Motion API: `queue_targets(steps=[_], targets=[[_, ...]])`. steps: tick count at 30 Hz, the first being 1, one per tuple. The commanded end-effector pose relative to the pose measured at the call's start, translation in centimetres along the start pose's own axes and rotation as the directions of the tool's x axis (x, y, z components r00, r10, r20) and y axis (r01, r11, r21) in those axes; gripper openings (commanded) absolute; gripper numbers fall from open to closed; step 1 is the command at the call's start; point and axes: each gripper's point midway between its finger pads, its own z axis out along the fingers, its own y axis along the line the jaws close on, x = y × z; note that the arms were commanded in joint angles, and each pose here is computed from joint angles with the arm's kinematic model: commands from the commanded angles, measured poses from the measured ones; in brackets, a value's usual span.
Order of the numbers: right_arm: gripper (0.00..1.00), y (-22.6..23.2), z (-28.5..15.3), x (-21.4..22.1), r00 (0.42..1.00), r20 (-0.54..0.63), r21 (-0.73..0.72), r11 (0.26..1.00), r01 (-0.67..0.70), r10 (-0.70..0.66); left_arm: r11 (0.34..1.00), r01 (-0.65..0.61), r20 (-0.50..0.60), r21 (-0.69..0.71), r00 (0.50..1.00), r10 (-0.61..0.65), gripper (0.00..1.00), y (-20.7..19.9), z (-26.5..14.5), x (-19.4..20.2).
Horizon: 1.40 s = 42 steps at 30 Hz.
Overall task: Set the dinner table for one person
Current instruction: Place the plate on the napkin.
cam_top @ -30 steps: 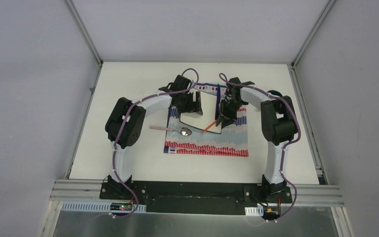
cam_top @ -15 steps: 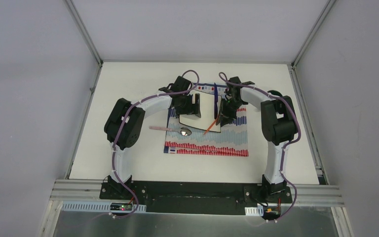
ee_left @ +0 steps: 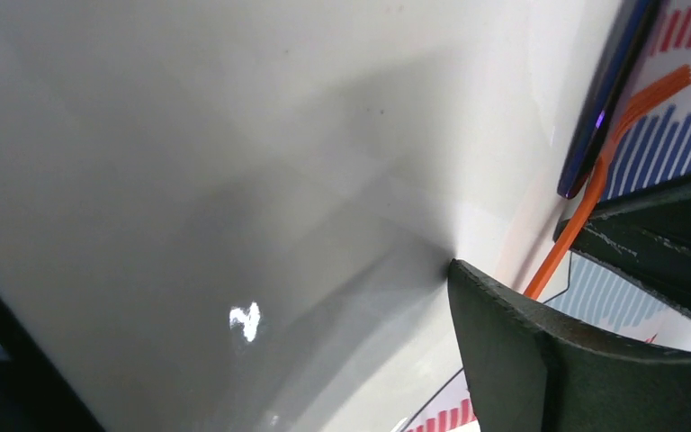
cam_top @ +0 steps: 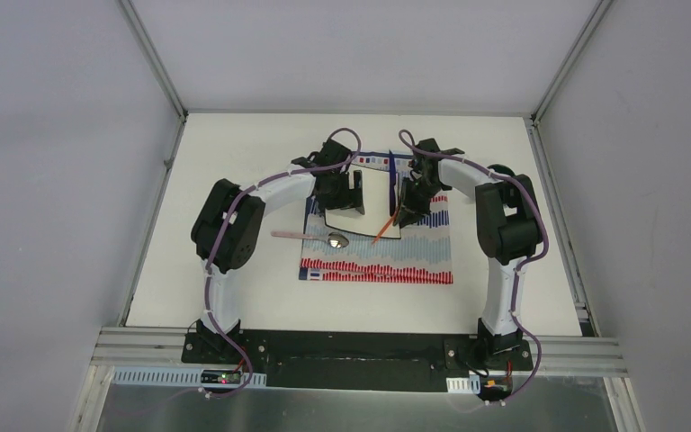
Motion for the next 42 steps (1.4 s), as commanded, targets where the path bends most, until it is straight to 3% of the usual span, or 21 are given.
queue_targets(steps=[1,9,17,25,42], targets=[[0.23,11.1,-5.2,-4.8,0.958,0.263,-0.368,0.907,0.208,-0.113,0.987,-0.089,-0.219,-0.135,0.974,0.058,0.81,0.5,-0.3,7.0],[0.22,11.3,-5.2,-4.7,0.957,0.266,-0.385,0.898,0.214,-0.115,0.939,-0.114,-0.231,-0.323,0.972,0.039,0.82,4.4,-1.1,7.8],[0.22,11.6,-5.0,-4.4,0.959,0.262,-0.42,0.883,0.211,-0.104,0.913,-0.169,-0.279,-0.371,0.958,0.064,0.83,5.8,-0.8,8.2],[0.22,11.7,-4.8,-4.1,0.962,0.257,-0.442,0.873,0.206,-0.097,0.823,-0.243,-0.295,-0.513,0.951,0.097,0.84,8.3,-1.7,6.8],[0.22,11.1,-4.1,-4.0,0.967,0.24,-0.448,0.874,0.186,-0.083,0.744,-0.348,-0.459,-0.571,0.886,0.062,0.9,12.8,3.0,9.6]])
